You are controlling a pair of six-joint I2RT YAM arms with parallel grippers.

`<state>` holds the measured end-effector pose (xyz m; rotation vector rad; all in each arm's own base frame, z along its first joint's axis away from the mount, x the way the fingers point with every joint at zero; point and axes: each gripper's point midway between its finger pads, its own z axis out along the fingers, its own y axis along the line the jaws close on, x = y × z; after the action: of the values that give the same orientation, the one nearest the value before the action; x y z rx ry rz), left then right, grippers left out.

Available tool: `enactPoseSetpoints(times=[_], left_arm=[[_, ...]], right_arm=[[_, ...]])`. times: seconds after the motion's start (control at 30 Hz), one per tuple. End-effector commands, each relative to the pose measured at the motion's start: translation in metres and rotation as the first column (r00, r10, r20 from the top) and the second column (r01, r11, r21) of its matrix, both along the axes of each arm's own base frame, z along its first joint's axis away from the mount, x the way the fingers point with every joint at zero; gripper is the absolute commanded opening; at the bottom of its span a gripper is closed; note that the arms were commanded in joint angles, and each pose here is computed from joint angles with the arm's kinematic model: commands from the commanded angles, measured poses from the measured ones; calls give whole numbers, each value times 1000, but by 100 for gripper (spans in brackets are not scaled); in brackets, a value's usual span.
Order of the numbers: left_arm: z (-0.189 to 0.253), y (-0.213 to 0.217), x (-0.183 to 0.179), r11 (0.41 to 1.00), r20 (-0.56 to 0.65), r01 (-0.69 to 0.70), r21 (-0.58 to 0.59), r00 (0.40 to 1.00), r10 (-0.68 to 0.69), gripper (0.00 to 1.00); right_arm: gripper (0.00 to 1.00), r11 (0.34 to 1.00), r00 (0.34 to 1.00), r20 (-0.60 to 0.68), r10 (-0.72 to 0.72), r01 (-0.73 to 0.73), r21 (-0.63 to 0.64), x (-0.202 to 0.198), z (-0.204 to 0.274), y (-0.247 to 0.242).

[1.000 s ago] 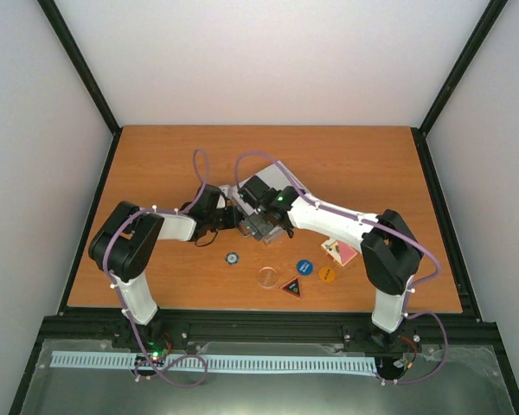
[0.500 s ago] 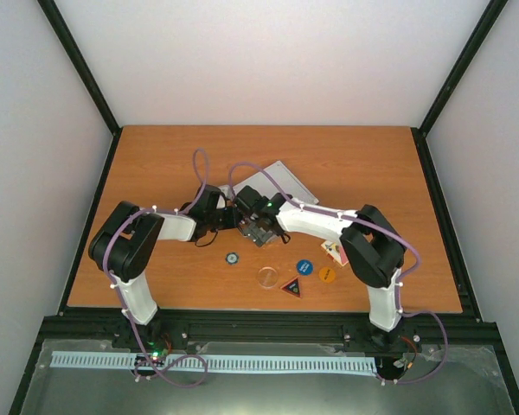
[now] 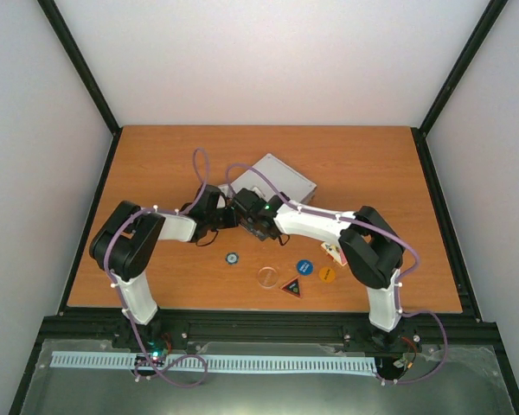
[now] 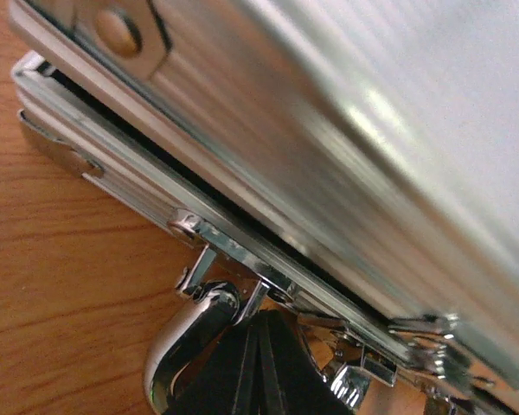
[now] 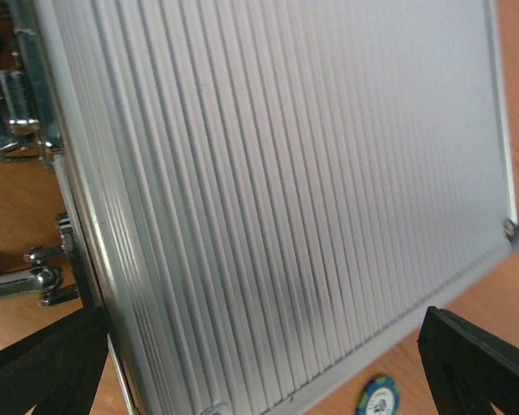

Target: Pack up texas hold em set

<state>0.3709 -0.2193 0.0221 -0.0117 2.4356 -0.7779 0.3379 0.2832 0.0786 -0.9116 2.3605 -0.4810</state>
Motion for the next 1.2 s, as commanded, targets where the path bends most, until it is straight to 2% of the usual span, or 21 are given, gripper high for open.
enactPoseSetpoints(times=[0.0, 0.77, 1.17], left_arm=[[-52, 22, -34, 993, -159, -3, 120, 987, 22, 1], [-56, 22, -37, 991, -158, 32, 131, 987, -11, 1], [-63, 23, -43, 989, -178, 47, 142, 984, -21, 1]], right_arm=[[100, 995, 970, 222, -99, 92, 40, 34, 63, -15], [100, 962, 870, 411, -270, 224, 158, 99, 156, -66], [100, 942, 840, 432, -327, 255, 216, 159, 167, -83]])
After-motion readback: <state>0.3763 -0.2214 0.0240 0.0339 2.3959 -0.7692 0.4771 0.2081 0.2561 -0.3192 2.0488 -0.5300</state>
